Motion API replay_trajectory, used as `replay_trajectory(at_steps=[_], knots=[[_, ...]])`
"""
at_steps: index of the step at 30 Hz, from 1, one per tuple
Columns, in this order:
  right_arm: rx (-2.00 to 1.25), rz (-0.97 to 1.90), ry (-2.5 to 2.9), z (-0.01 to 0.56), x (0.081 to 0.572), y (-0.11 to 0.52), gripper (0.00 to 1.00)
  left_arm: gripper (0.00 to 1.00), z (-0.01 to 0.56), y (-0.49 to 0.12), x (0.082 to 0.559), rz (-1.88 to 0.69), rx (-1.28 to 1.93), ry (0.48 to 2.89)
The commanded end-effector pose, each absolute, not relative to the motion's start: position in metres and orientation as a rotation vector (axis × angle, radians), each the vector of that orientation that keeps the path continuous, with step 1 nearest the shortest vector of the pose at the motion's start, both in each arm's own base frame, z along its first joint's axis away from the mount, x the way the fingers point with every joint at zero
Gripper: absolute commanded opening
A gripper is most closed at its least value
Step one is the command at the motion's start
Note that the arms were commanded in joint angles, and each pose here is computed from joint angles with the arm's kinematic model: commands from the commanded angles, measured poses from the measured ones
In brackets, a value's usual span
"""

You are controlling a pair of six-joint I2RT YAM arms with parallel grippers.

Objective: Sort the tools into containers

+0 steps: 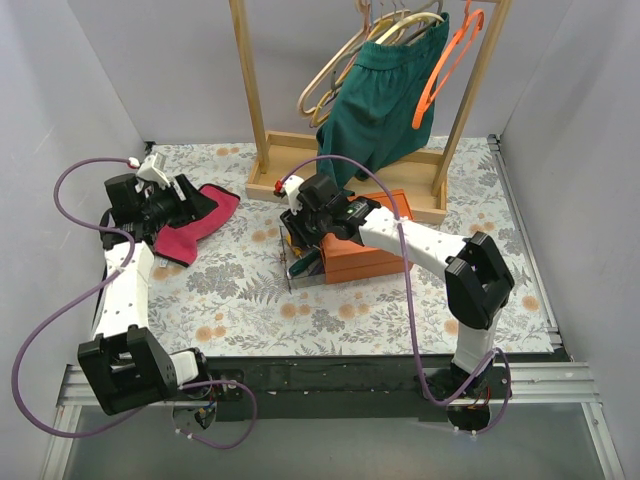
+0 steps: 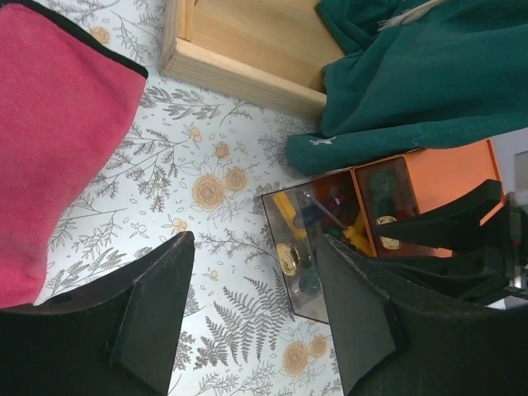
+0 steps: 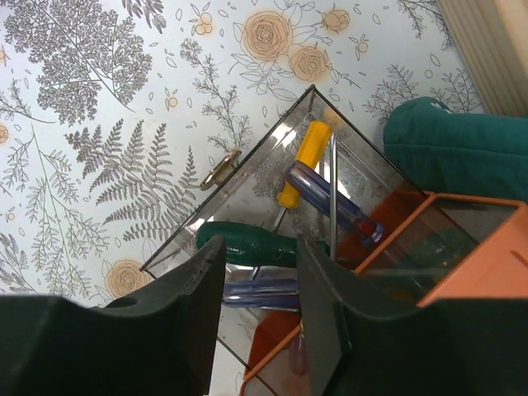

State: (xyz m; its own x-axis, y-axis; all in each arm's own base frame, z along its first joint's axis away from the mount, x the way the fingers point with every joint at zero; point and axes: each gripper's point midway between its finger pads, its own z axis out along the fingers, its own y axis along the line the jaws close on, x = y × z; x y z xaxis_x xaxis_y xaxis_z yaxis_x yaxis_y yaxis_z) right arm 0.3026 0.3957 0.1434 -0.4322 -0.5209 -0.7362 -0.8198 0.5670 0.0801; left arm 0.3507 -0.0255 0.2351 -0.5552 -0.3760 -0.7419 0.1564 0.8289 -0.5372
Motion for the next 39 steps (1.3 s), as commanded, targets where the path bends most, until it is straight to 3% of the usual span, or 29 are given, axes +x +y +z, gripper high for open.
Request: replay_trajectory(at_steps=[1, 10, 14, 15, 16, 17, 18, 19, 21, 25, 39], knots=[[-1.016, 0.53, 2.135, 0.169, 0.298, 0.371, 0.48, 0.6, 0.237, -0.026, 0.359, -0.728, -0.149, 2.051], [-1.005, 0.678, 1.896, 0.247, 0.285, 0.352, 0.46, 0.59, 0.221, -0.052, 0.369, -0.782, -0.065, 2.101], [-0.897, 0.571, 1.903, 0.259, 0.304, 0.308, 0.44, 0.52, 0.204, -0.073, 0.362, -0.81, 0.006, 2.165], [-0.878, 0.538, 1.903, 0.261, 0.307, 0.296, 0.41, 0.49, 0.197, -0.083, 0.357, -0.833, 0.028, 2.184], [-0.828, 0.481, 1.931, 0.256, 0.32, 0.276, 0.25, 0.42, 0.186, -0.087, 0.352, -0.852, 0.027, 2.214], [-0.803, 0.443, 1.945, 0.252, 0.326, 0.263, 0.14, 0.27, 0.179, -0.092, 0.349, -0.873, 0.035, 2.23], [-0.768, 0.405, 1.978, 0.241, 0.328, 0.247, 0.02, 0.19, 0.172, -0.102, 0.346, -0.898, 0.059, 2.244], [-0.707, 0.369, 2.005, 0.236, 0.339, 0.226, 0.01, 0.07, 0.161, -0.107, 0.339, -0.923, 0.059, 2.27], [-0.667, 0.335, 2.039, 0.22, 0.343, 0.206, 0.01, 0.0, 0.156, -0.12, 0.335, -0.983, 0.086, 2.27], [-0.656, 0.293, 2.055, 0.197, 0.345, 0.183, 0.01, 0.0, 0.136, -0.144, 0.327, -1.104, 0.143, 2.318], [-0.692, 0.343, 2.15, 0.143, 0.317, 0.178, 0.01, 0.0, 0.102, -0.186, 0.345, -1.154, 0.299, 2.405]])
